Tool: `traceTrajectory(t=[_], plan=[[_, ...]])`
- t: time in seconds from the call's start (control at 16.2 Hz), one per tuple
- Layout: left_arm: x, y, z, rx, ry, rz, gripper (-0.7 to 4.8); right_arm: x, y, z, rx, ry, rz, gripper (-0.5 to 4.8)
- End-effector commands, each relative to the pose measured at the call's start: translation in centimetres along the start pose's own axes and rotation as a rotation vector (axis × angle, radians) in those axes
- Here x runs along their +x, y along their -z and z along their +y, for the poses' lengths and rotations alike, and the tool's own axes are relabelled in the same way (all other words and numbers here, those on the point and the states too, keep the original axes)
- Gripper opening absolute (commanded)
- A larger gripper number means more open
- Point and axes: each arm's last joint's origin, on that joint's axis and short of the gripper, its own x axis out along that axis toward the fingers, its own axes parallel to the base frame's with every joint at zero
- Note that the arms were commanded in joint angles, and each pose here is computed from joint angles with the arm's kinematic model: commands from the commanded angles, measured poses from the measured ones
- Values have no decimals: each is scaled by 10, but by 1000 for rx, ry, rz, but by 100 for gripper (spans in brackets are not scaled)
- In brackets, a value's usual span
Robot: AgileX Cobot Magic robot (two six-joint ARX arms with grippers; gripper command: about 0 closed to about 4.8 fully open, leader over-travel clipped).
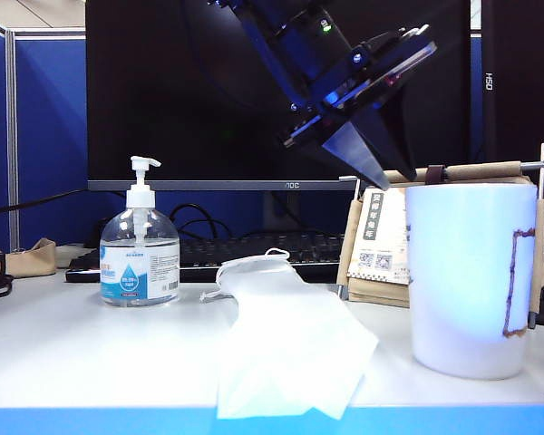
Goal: Swap the positions of the transparent plastic cup and the white ceramic cup.
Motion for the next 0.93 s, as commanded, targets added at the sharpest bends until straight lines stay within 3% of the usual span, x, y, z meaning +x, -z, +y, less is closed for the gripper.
traceTrajectory(t=[0.06,0.31,0.43,0.56,0.62,0.68,0.8,0.93], plan=[[-1,-1,0,8,-57,-6,154,-2,-5,0,7,-8,-32,-2],[-30,-8,5,53,-228,-62,153,2,-7,5,36,-141,-39,-3],[-78,-17,10,60,-385,-158,153,13,-8,9,55,-211,-35,-3],[-136,-17,20,28,-456,-258,152,26,-9,14,58,-273,-37,-3],[-199,-8,29,-27,-554,-349,152,37,-10,20,81,-346,-36,-3],[-230,1,31,-54,-597,-387,152,42,-9,25,78,-381,-33,-3],[-288,25,22,-89,-704,-447,151,51,-8,42,41,-462,-11,-3],[-346,59,-4,-69,-852,-530,89,62,-7,78,0,-575,48,-3]])
